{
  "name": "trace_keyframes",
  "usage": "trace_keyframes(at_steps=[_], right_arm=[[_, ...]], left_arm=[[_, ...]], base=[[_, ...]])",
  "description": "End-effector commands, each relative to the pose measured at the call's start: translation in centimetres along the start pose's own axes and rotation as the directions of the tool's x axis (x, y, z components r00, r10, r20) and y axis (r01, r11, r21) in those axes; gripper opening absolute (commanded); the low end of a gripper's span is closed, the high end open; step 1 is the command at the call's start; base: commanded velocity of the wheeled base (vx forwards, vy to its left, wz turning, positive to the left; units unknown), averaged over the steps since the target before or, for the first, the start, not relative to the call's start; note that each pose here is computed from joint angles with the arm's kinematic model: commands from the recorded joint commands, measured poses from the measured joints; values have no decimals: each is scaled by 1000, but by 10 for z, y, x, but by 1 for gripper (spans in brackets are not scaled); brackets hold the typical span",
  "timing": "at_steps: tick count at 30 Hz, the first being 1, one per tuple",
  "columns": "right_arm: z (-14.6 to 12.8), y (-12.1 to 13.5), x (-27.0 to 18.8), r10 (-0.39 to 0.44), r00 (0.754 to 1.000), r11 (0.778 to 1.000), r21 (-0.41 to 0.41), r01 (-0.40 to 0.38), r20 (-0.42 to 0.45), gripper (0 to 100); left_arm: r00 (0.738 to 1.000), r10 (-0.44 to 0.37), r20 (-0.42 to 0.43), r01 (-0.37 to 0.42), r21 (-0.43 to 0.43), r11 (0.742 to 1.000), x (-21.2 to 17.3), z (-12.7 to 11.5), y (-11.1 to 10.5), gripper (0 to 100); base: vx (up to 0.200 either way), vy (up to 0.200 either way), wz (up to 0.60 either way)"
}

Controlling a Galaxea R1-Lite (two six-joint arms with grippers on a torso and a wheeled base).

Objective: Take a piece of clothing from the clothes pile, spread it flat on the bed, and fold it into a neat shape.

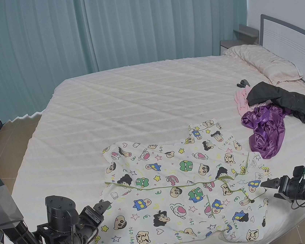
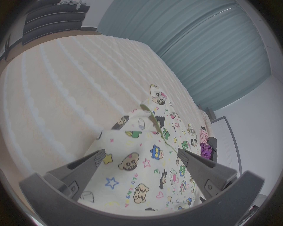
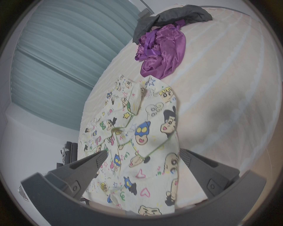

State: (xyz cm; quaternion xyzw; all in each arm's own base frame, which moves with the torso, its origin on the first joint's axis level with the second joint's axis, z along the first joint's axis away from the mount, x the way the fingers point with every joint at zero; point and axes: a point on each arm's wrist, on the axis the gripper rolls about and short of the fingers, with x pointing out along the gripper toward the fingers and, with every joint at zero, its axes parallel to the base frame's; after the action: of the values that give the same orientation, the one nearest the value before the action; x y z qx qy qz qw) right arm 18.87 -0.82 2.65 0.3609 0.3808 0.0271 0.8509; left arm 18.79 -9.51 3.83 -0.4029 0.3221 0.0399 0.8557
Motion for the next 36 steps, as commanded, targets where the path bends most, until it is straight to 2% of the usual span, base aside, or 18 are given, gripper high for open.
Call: trace_keyframes(at_steps=[1, 5, 11, 20, 29, 32, 36], right_arm=[[-4, 3, -9, 7, 1000, 1000, -18, -7, 0, 100], [-5, 4, -12, 5, 1000, 1000, -17, -5, -7, 100], [-6, 3, -11, -2, 1000, 1000, -16, 1, -17, 100], [-10, 3, -9, -15, 999, 999, -52, 12, -49, 100], [-10, 3, -9, -17, 999, 998, -57, 14, -51, 100], [-11, 3, -8, -20, 998, 998, -55, 17, -56, 100], [-12, 1, -6, -28, 997, 998, -56, 24, -72, 100]], left_arm=[[1000, 17, -22, -17, 4, 1000, 1, -5, 3, 100], [999, 34, -29, -33, 14, 999, 2, -7, 5, 100], [993, 75, -93, -69, 73, 995, -1, -22, 13, 100], [965, 192, -177, -162, 170, 972, 4, -43, 27, 100], [972, 184, -149, -163, 141, 976, 19, -41, 21, 100], [970, 210, -122, -198, 107, 974, 28, -33, 25, 100], [962, 249, -113, -237, 112, 965, 35, -34, 31, 100]], base=[[-200, 0, 0], [-100, 0, 0], [0, 0, 0], [0, 0, 0], [0, 0, 0], [0, 0, 0], [0, 0, 0]])
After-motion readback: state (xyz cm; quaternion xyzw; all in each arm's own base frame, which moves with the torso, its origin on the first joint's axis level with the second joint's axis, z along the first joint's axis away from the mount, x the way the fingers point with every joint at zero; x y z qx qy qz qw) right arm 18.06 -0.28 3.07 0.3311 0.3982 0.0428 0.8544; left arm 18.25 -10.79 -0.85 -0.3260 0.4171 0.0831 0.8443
